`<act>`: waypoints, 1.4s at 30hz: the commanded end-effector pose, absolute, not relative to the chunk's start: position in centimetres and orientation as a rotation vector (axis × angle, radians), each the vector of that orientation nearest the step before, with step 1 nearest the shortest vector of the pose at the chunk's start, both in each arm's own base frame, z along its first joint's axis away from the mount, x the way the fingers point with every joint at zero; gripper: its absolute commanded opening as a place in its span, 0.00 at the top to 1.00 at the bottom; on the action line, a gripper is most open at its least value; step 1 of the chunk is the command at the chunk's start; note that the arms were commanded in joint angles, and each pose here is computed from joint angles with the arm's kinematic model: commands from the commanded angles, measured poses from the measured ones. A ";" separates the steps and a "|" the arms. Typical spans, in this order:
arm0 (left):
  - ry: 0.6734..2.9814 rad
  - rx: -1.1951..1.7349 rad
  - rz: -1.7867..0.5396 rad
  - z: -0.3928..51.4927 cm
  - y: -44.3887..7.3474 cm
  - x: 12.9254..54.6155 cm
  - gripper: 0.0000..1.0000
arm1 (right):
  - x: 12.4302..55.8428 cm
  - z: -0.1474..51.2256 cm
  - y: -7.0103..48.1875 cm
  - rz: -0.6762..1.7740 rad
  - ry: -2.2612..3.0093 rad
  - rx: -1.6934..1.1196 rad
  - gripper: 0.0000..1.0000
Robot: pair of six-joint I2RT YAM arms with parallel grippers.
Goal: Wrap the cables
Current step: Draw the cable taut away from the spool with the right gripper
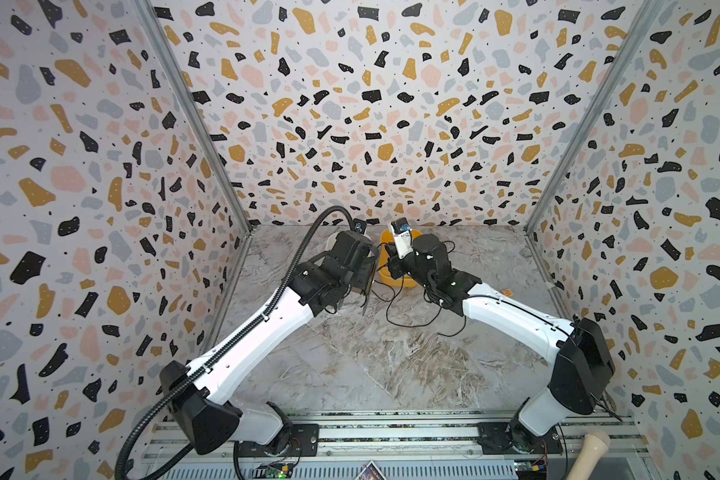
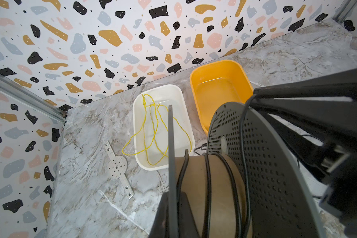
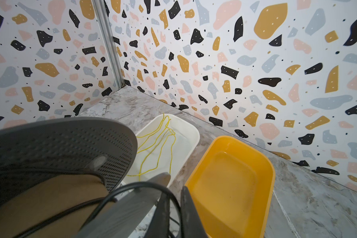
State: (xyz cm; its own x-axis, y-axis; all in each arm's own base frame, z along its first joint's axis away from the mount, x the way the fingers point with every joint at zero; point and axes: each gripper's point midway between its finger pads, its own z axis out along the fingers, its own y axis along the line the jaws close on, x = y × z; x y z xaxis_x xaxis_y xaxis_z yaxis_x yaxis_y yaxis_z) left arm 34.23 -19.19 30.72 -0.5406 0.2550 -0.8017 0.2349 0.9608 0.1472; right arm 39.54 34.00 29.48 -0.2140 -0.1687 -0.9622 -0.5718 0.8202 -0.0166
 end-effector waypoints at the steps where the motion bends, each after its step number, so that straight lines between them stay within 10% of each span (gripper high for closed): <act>1: 2.085 0.311 -0.004 33.4 -18.9 33.9 1.00 | 40.4 30.8 34.1 0.441 1.745 -0.552 0.86; 20: 2.026 0.361 -0.074 37.5 -19.0 32.6 1.00 | 39.9 21.9 34.9 0.617 1.879 -0.679 0.78; 34: 1.996 0.404 -0.110 39.0 -19.1 32.2 1.00 | 32.5 23.9 30.7 0.737 1.812 -0.723 0.26; 42: 1.987 0.437 -0.145 39.5 -19.4 31.6 1.00 | 35.4 21.8 29.2 0.738 1.857 -0.699 0.29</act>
